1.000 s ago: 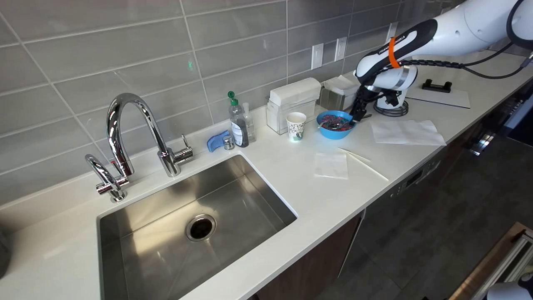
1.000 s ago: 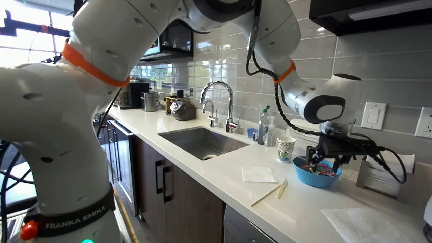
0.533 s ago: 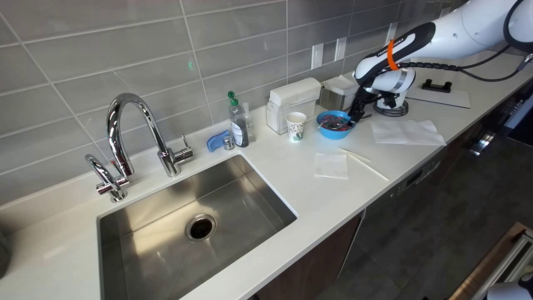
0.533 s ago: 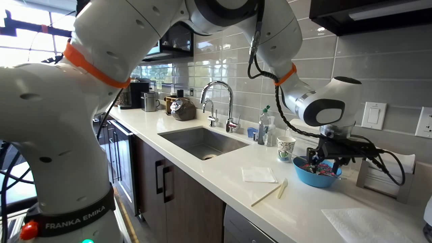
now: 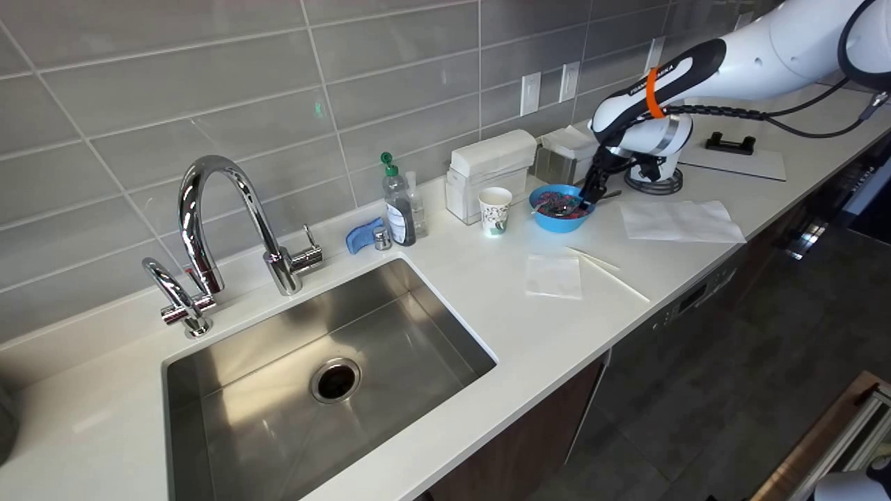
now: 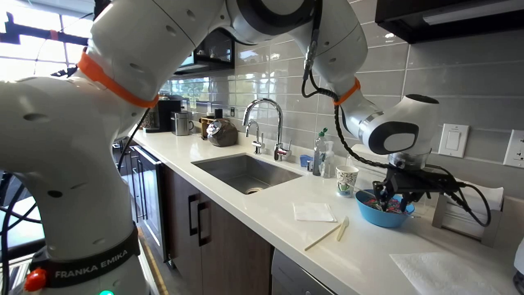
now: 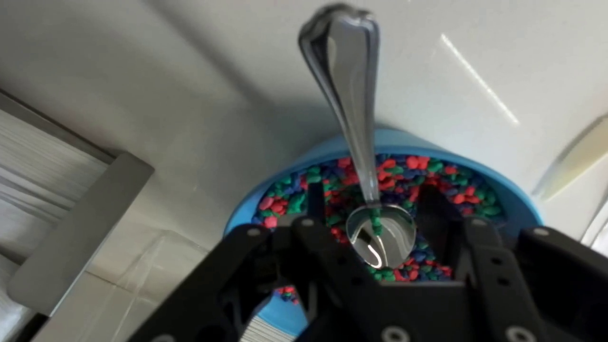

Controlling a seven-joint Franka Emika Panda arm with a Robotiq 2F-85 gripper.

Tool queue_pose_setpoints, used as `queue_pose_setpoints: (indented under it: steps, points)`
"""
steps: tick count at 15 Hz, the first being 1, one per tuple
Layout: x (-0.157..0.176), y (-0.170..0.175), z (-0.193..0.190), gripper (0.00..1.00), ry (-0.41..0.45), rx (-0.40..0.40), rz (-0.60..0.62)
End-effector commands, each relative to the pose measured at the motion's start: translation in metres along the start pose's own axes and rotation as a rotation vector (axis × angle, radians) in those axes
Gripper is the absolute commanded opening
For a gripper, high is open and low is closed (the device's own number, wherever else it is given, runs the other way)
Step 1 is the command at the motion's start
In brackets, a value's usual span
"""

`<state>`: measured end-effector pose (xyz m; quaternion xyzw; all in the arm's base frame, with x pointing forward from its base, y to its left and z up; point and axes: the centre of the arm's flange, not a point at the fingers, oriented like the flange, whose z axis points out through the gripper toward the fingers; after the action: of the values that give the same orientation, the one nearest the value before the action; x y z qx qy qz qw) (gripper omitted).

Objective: Put a spoonful of the blue bowl's contents into the cup

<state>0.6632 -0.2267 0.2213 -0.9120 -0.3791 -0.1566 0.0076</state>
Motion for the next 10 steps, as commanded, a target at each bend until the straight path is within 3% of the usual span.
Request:
queue_pose_setpoints:
  steps: [1, 4, 5, 6, 7, 10]
  points:
    - [-0.0023, 0.004, 0.0109, 0.54, 0.005, 0.007, 0.01]
    - [-0.0037, 0.0021, 0.0147, 0.51, -0.001, 0.016, 0.01]
    - [-0.0041, 0.0018, 0.0152, 0.43, -0.001, 0.016, 0.009]
    - [-0.0042, 0.0015, 0.0153, 0.26, -0.001, 0.017, 0.009]
    - [-0.0039, 0.0013, 0.0144, 0.26, 0.001, 0.015, 0.008]
    - [-0.0027, 0.0015, 0.0109, 0.0, 0.002, 0.014, 0.006]
